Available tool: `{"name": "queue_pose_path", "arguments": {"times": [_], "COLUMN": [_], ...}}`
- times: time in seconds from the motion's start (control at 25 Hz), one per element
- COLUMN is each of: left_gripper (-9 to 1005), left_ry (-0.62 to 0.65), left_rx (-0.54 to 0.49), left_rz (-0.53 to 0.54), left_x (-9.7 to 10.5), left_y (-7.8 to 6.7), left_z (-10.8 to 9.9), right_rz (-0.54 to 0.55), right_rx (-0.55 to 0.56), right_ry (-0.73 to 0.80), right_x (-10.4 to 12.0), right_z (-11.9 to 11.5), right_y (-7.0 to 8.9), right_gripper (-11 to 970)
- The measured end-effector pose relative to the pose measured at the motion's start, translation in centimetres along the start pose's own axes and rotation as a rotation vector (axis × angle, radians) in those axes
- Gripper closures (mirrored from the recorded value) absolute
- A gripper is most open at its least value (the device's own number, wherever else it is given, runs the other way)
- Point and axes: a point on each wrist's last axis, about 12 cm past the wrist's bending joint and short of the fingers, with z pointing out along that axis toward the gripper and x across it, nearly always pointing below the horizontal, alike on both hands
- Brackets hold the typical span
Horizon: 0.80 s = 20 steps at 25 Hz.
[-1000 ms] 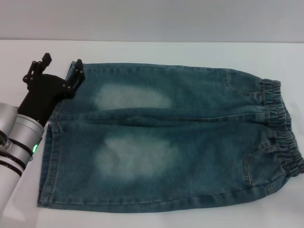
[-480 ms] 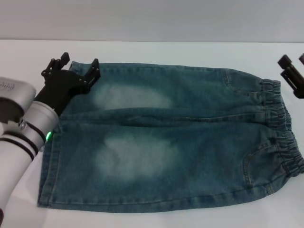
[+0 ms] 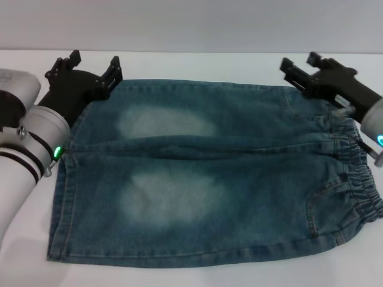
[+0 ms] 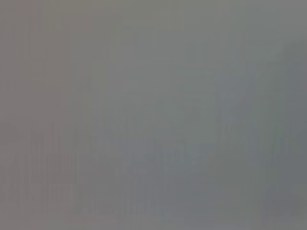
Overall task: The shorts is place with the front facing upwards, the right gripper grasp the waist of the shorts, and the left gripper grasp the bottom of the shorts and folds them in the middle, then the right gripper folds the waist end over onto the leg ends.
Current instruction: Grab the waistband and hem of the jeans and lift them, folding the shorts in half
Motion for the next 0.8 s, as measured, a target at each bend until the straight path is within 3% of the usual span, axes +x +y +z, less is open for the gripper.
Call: {"name": "queue_pose_path", "arguments": {"times": [0.28, 0.52, 0.8], "left_gripper": [221, 226, 232], "left_ry": [0.220, 0.241, 0.237], "left_rx": [0.017, 0.030, 0.042], "left_rz": [-0.042, -0.041, -0.040], "left_x": [-1.5, -1.8, -2.1], "left_y": [0.1, -0.2, -0.5], "left_z": [0.4, 0.6, 0.6], "right_rz": [0.196, 0.307, 0.351], "right_rx": [-0.077, -0.111, -0.088], "right_ry": [0.128, 0.266, 0.428], "right_x": [-1.1, -1.5, -2.6], "right_z": [0.7, 1.3, 1.2], "right_y": [2.6, 2.5, 2.1], "right_gripper": [300, 303, 328]}}
